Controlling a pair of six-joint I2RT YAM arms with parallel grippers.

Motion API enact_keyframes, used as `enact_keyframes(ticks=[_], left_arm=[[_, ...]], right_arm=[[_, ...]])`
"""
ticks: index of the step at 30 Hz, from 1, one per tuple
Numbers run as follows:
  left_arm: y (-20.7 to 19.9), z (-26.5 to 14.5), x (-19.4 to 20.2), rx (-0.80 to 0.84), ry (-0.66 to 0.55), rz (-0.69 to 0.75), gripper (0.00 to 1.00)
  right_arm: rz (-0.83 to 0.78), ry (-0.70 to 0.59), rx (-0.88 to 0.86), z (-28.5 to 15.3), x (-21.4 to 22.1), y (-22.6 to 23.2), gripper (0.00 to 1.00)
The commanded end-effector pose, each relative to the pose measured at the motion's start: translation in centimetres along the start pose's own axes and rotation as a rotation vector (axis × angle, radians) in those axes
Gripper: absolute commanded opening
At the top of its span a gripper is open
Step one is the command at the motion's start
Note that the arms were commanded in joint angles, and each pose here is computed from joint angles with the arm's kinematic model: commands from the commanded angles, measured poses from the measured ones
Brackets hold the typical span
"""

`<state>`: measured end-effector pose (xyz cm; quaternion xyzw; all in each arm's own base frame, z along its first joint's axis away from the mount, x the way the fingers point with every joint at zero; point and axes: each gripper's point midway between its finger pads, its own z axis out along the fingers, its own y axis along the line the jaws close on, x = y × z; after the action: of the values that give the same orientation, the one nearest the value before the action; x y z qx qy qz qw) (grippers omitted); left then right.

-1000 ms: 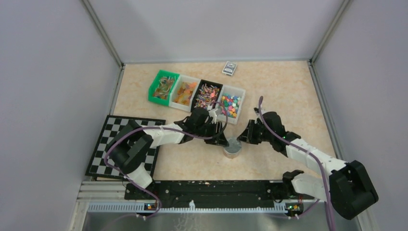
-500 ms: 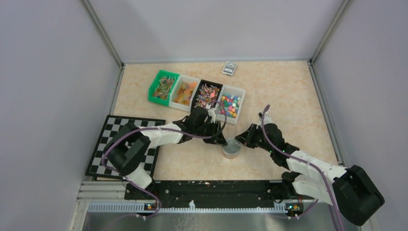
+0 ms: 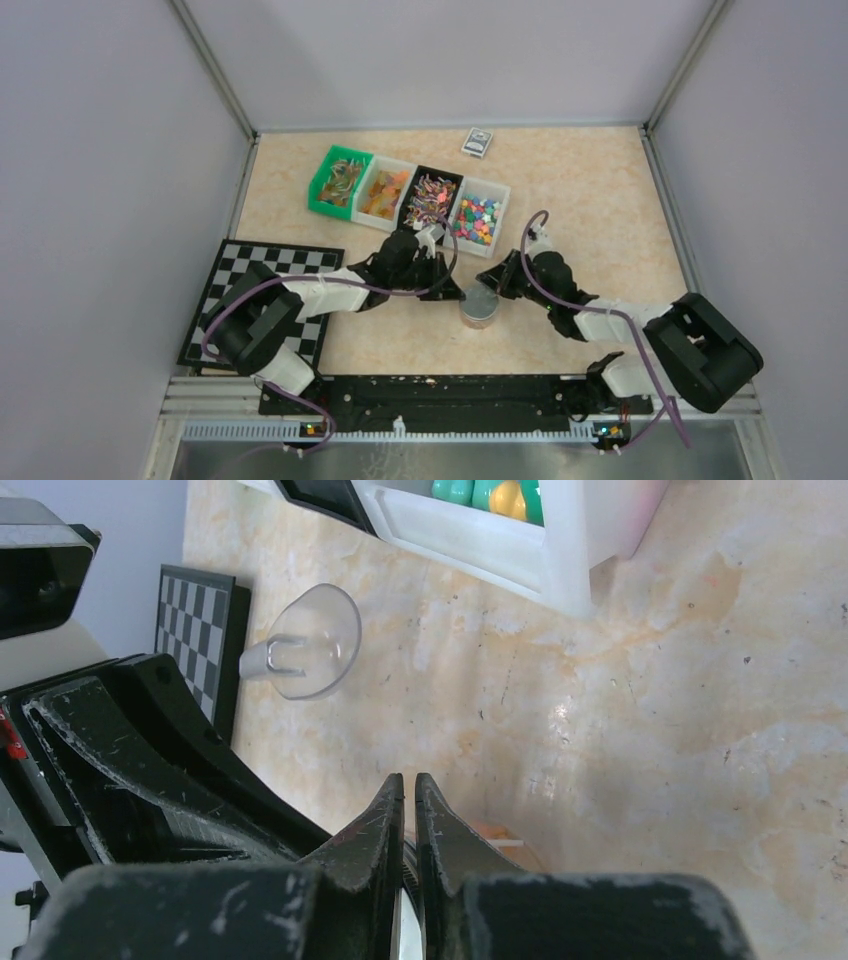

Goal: Pack the candies
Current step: Screw the bottle lid onto the packing bottle.

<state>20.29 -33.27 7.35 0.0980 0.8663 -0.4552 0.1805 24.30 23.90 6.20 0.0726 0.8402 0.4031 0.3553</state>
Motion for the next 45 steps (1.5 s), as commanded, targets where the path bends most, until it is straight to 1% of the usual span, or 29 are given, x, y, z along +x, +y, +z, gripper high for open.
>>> enact_keyframes(ticks=[1,4,6,8,10,12,13,16,18,21,22,24,25,27,28,30,31,33,34,36,38,42,45], left_arm=[[5.3,0.3,4.7,-0.178,0.088,-0.04,0.15],[4.9,0.3,4.0,-0.179,0.083,-0.029,0.17],[4.6,0.3,3.7,-0.179,0.079,-0.024,0.24],[4.1,0.2,3.2,-0.17,0.063,-0.013,0.28],[3.4,0.1,2.4,-0.161,0.053,0.002,0.34],[2.6,0.1,1.6,-0.152,0.046,0.016,0.39],[2.3,0.1,1.3,-0.147,0.041,0.024,0.41],[1.4,0.0,0.5,-0.133,0.03,0.031,0.51],[0.9,-0.1,0.1,-0.126,0.023,0.037,0.54],[0.0,-0.7,-0.6,-0.11,0.002,0.065,0.62],[-0.4,-1.0,-0.9,-0.108,-0.01,0.079,0.65],[-1.2,-1.9,-1.9,-0.107,-0.041,0.107,0.7],[-1.8,-2.6,-2.4,-0.108,-0.065,0.115,0.75],[-2.0,-3.7,-2.8,-0.125,-0.098,0.114,0.78],[-2.3,-4.2,-2.9,-0.122,-0.113,0.111,0.78],[-2.6,-4.9,-2.8,-0.106,-0.123,0.099,0.76],[-2.9,-5.0,-2.6,-0.09,-0.114,0.097,0.75],[-3.5,-5.1,-1.8,-0.054,-0.079,0.087,0.73],[-3.6,-5.1,-1.3,-0.04,-0.06,0.078,0.72],[-3.9,-5.1,-0.7,-0.012,-0.042,0.067,0.7],[-3.8,-5.1,-0.4,0.004,-0.041,0.061,0.69],[-3.1,-4.6,0.1,0.003,-0.036,0.049,0.67],[-2.5,-4.0,0.5,-0.005,-0.021,0.039,0.64]], right_arm=[[0.007,0.375,0.193,-3.5,10.3,-6.3,0.03],[-0.006,0.336,0.19,-3.4,9.2,-5.8,0.04],[-0.011,0.305,0.163,-3.3,8.7,-5.3,0.06],[-0.012,0.252,0.125,-3.1,7.6,-4.4,0.12],[-0.017,0.215,0.127,-2.6,5.6,-3.5,0.18],[-0.024,0.171,0.123,-1.9,2.7,-2.1,0.31],[-0.022,0.139,0.118,-1.7,1.2,-1.4,0.34],[-0.023,0.033,0.137,-1.8,-2.9,-0.4,0.42],[-0.069,-0.004,0.138,-2.1,-4.4,0.3,0.48],[-0.137,0.007,0.159,-2.7,-5.5,0.9,0.58],[-0.168,0.03,0.153,-3.0,-5.4,1.3,0.61],[-0.284,0.073,0.079,-3.8,-5.5,2.9,0.68],[-0.339,0.096,0.048,-4.2,-5.4,3.7,0.7],[-0.463,0.142,0.022,-5.3,-5.4,4.2,0.72],[-0.494,0.154,0.023,-5.8,-5.6,4.4,0.7],[-0.525,0.174,0.016,-6.6,-6.1,5.4,0.62],[-0.511,0.195,0.014,-6.9,-5.9,5.8,0.54],[-0.464,0.239,0.022,-7.4,-5.0,6.2,0.34],[-0.446,0.261,0.02,-7.6,-4.1,6.4,0.26],[-0.426,0.299,-0.012,-8.0,-2.0,7.4,0.15],[-0.389,0.33,-0.041,-8.3,-0.4,8.2,0.12],[-0.332,0.359,-0.036,-8.5,1.3,8.0,0.12],[-0.273,0.404,-0.011,-8.1,4.0,5.6,0.12]])
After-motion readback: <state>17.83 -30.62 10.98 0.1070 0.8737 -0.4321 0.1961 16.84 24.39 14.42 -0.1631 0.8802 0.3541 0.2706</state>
